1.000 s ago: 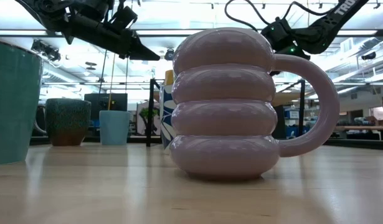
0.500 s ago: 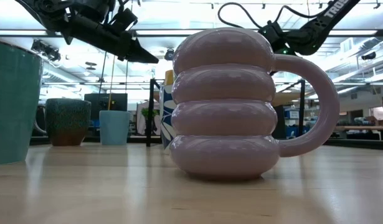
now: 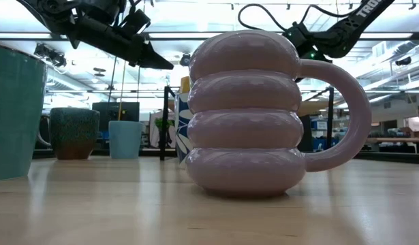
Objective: Place coffee mugs
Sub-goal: Put the top purple mug on the shelf
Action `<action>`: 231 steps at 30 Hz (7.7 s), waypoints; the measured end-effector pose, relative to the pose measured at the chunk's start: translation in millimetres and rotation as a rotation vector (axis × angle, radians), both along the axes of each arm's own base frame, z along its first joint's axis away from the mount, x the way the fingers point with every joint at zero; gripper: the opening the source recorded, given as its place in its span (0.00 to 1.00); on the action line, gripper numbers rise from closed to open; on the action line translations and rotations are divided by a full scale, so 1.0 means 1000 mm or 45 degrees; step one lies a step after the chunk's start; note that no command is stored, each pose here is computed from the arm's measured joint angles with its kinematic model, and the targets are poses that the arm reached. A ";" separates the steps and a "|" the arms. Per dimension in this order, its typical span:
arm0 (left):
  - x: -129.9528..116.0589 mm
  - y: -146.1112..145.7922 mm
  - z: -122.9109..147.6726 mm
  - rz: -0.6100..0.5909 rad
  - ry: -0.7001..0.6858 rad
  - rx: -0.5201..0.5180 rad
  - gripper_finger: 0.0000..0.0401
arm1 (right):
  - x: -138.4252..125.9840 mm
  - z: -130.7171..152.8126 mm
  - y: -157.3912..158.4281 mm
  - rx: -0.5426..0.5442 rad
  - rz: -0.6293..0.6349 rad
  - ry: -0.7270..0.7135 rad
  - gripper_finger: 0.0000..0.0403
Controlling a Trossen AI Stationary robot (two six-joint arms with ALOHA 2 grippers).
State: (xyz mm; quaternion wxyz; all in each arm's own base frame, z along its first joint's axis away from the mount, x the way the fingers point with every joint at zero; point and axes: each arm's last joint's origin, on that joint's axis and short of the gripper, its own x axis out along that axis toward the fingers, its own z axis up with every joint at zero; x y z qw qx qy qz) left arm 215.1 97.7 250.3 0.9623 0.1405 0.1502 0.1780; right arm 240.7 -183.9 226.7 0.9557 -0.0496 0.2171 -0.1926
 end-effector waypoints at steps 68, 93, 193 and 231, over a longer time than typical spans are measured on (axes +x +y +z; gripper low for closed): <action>0.001 0.000 0.002 -0.005 -0.024 0.008 0.27 | -0.015 0.005 -0.008 -0.039 0.041 -0.243 0.93; 0.000 0.000 0.001 -0.001 -0.023 -0.008 0.27 | -0.002 -0.012 -0.020 -0.066 -0.059 -0.301 0.93; 0.000 0.000 0.002 0.007 -0.037 -0.037 0.27 | 0.020 -0.012 -0.036 -0.040 -0.177 -0.219 0.99; 0.000 0.000 0.000 0.008 -0.020 -0.052 0.27 | 0.009 0.011 -0.029 -0.116 -0.544 -0.222 0.94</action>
